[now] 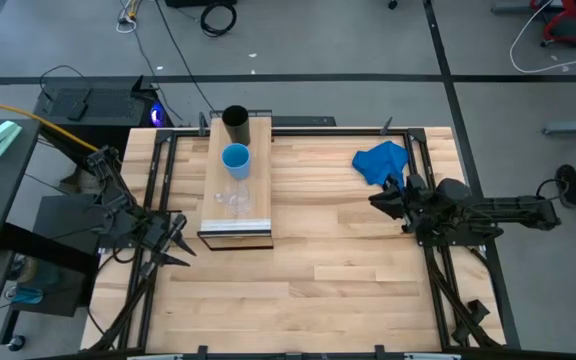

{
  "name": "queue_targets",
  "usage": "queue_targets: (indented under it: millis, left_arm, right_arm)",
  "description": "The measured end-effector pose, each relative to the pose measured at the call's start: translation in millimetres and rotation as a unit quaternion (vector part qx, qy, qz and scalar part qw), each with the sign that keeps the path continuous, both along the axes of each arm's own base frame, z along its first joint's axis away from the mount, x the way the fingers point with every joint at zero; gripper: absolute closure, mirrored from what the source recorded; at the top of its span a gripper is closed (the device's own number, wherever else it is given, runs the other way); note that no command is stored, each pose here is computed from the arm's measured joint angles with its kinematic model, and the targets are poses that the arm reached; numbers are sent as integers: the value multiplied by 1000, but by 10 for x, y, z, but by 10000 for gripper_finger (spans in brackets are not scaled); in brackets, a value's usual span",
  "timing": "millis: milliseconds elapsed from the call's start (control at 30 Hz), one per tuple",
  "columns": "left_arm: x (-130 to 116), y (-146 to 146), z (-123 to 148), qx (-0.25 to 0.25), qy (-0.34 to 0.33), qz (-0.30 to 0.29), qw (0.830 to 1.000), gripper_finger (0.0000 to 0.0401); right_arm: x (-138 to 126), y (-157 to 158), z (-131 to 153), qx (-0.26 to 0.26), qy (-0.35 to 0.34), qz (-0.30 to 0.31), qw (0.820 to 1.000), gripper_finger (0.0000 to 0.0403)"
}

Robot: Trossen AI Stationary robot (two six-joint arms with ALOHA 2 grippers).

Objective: Stack small to large cups/mugs on shelf
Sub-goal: Return to Home Position

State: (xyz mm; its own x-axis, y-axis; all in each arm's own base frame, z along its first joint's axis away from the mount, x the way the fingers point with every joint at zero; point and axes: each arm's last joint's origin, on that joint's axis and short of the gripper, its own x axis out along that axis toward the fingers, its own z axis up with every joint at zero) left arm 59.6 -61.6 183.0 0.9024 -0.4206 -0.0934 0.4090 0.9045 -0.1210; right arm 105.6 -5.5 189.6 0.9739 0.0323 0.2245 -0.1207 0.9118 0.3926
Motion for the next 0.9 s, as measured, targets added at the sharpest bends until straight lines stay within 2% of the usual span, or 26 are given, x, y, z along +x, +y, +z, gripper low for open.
queue_targets:
  millis: [200, 333, 467, 900]
  left_arm:
    - [1, 1, 11, -3, -5, 1, 1000, 264]
    - [2, -1, 35, -13, -12, 1, 1000, 261]
    - [2, -1, 39, -16, -12, 1, 1000, 255]
    - [2, -2, 62, -27, -19, 1, 999, 259]
  right_arm:
    - [-25, 2, 89, -19, -48, -4, 999, 328]
    - [-87, 7, 233, -23, -129, -5, 991, 328]
    - [-180, 17, 376, -42, -216, -7, 975, 328]
    - [-222, 10, 419, -50, -244, -5, 969, 328]
